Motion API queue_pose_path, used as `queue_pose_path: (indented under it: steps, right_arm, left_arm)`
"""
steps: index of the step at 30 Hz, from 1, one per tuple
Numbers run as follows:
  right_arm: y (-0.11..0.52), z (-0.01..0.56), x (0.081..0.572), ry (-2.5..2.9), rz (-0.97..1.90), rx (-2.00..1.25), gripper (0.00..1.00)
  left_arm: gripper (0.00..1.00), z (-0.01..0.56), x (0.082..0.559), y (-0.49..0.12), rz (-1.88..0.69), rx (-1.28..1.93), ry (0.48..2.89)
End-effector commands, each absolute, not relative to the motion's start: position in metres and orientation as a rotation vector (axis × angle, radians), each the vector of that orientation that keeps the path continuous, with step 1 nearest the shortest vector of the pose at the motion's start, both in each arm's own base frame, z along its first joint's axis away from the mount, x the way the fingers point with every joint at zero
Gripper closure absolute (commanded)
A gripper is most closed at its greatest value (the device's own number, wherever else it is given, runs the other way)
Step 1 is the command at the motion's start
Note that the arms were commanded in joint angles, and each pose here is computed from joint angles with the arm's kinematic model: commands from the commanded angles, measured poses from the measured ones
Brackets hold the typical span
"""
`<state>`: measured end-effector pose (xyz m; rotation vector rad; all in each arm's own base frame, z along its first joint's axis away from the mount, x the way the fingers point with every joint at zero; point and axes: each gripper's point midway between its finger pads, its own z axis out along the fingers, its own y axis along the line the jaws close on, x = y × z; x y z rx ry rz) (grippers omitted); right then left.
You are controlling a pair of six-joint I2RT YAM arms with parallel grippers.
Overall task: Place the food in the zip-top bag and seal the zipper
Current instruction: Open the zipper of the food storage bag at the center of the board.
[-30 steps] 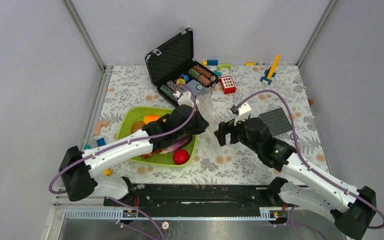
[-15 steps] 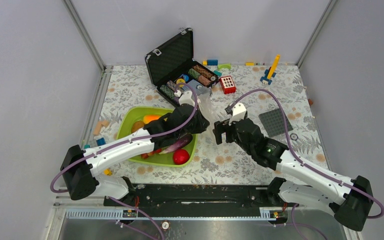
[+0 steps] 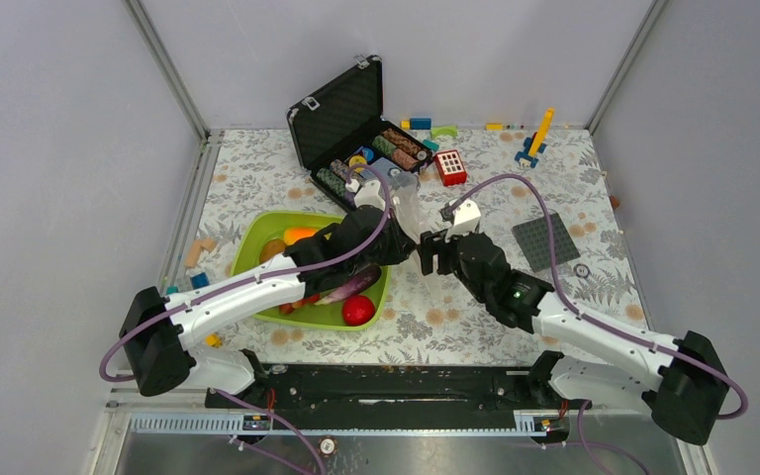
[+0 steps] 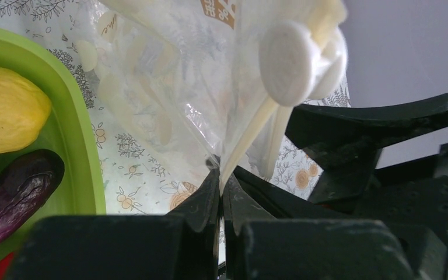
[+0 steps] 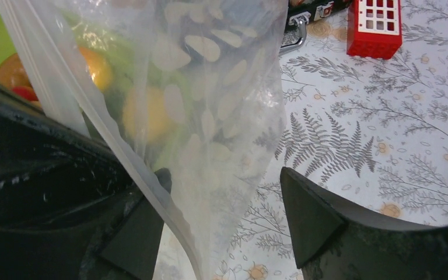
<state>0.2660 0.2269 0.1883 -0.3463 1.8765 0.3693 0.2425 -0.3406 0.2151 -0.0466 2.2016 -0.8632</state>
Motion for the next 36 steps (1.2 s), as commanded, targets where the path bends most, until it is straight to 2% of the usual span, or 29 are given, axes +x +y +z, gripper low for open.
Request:
queue_pose_path:
  steps: [1,8,10,12,18,21,26,29,33,36]
  right_arm:
    - [0.241,0.213,0.282,1.771,0.403,-0.273,0.3]
    - [0.234,0.205,0.283,1.808,0.368,-0.233,0.66]
    - [0.224,0.2,0.284,1.827,0.315,-0.216,0.81]
    - [0.211,0.2,0.285,1.847,0.238,-0.202,0.9]
    - [0.156,0.224,0.285,1.885,-0.078,-0.177,1.0]
    - [0.127,0.233,0.288,1.924,-0.179,-0.141,1.0]
    - [0.101,0.234,0.282,2.04,-0.236,-0.192,1.0]
    - [0.09,0.231,0.269,2.112,-0.275,-0.22,1.0]
    - [0.088,0.227,0.248,2.197,-0.223,-0.229,1.0]
    - [0.095,0.224,0.227,2.28,-0.112,-0.26,1.0]
  left_arm:
    - [1.0,0.241,0.239,-0.342,-0.95,-0.073,2.15]
    - [1.0,0.24,0.238,-0.33,-0.918,-0.083,2.143]
    - [1.0,0.241,0.237,-0.327,-0.904,-0.079,2.137]
    - [1.0,0.239,0.239,-0.318,-0.856,-0.082,2.141]
    - [1.0,0.219,0.246,-0.293,-0.758,-0.08,2.194]
    - [1.0,0.205,0.253,-0.278,-0.696,-0.098,2.225]
    - [1.0,0.184,0.276,-0.252,-0.509,-0.043,2.264]
    - [1.0,0.166,0.289,-0.245,-0.479,-0.027,2.336]
    - [1.0,0.154,0.303,-0.261,-0.476,0.048,2.369]
    - [1.0,0.153,0.307,-0.29,-0.584,0.127,2.385]
